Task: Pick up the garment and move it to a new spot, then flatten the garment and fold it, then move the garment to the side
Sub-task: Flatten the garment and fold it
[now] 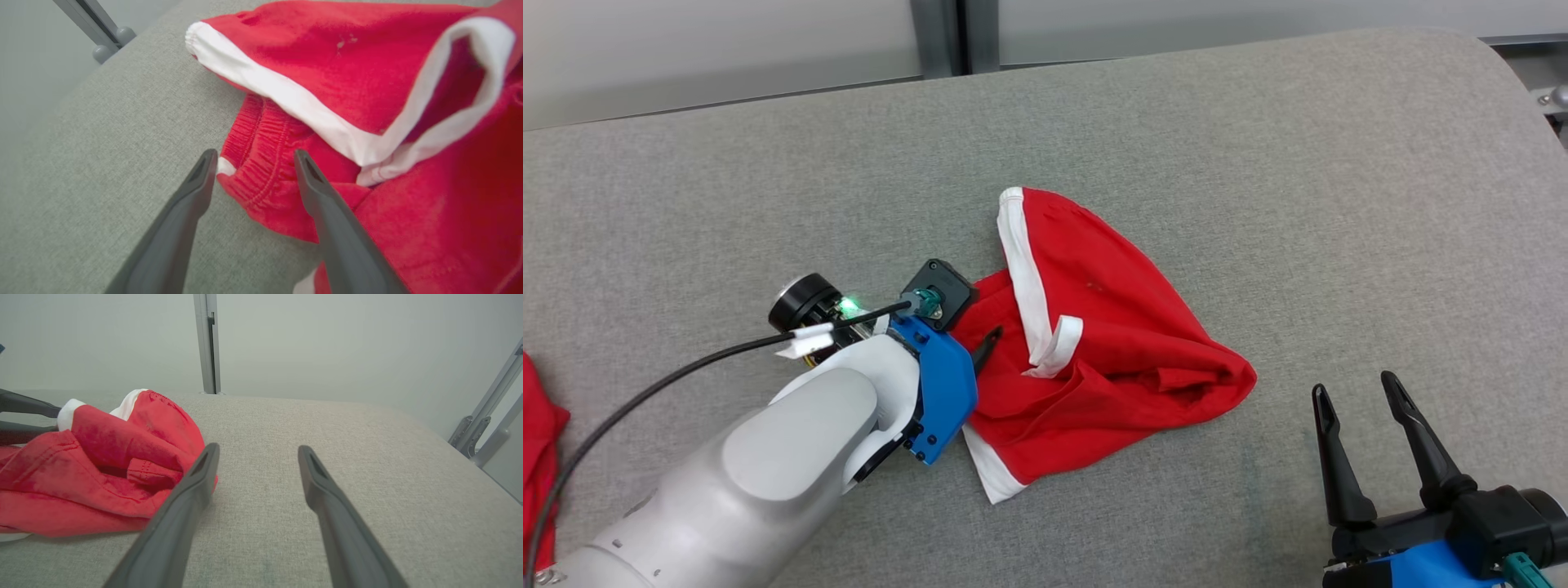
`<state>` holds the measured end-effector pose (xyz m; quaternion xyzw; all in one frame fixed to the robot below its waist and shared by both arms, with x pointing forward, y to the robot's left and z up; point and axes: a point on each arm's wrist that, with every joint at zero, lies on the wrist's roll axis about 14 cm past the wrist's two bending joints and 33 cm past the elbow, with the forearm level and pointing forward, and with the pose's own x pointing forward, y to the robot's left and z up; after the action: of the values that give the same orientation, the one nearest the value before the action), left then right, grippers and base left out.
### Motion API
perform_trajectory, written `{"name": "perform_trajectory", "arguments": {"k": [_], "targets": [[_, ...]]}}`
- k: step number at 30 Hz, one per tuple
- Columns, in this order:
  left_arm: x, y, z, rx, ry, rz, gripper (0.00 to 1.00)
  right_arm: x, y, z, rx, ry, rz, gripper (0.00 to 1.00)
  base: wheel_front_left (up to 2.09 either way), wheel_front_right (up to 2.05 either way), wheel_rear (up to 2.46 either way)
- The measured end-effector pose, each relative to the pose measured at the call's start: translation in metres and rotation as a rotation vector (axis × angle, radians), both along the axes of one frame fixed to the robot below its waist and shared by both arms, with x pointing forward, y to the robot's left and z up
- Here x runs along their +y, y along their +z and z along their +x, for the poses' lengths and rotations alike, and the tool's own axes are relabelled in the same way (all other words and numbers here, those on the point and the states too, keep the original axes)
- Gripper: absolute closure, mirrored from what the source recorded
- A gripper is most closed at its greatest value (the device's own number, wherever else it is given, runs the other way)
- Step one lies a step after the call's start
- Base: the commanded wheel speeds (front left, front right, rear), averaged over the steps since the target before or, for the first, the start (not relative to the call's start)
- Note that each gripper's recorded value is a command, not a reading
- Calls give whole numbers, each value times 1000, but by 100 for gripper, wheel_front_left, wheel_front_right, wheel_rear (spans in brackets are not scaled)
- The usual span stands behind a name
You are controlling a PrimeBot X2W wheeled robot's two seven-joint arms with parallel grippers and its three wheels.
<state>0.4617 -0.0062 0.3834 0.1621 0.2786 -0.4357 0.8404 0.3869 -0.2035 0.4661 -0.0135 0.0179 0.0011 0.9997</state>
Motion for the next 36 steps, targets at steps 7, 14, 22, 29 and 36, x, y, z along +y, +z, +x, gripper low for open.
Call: {"name": "perform_trajectory", "arguments": {"k": [7, 14, 22, 29, 36], "targets": [[5, -21, -3, 33, -58, 114, 100, -4, 0, -2, 2, -13, -2, 0, 0, 0, 0], [-27, -1, -40, 209, -44, -74, 100, -8, 8, -4, -20, -25, 0, 0, 0, 0, 0], [-67, 152, -14, 84, -82, -498, 100, 4, 14, -4, -44, 6, 29, 0, 0, 0, 0], [-55, 171, -19, 84, -69, -489, 100, 5, 19, -6, -56, 9, 37, 0, 0, 0, 0], [-2, 63, -74, 363, 123, -375, 100, 0, 15, -5, -47, -7, 38, 0, 0, 0, 0]]}}
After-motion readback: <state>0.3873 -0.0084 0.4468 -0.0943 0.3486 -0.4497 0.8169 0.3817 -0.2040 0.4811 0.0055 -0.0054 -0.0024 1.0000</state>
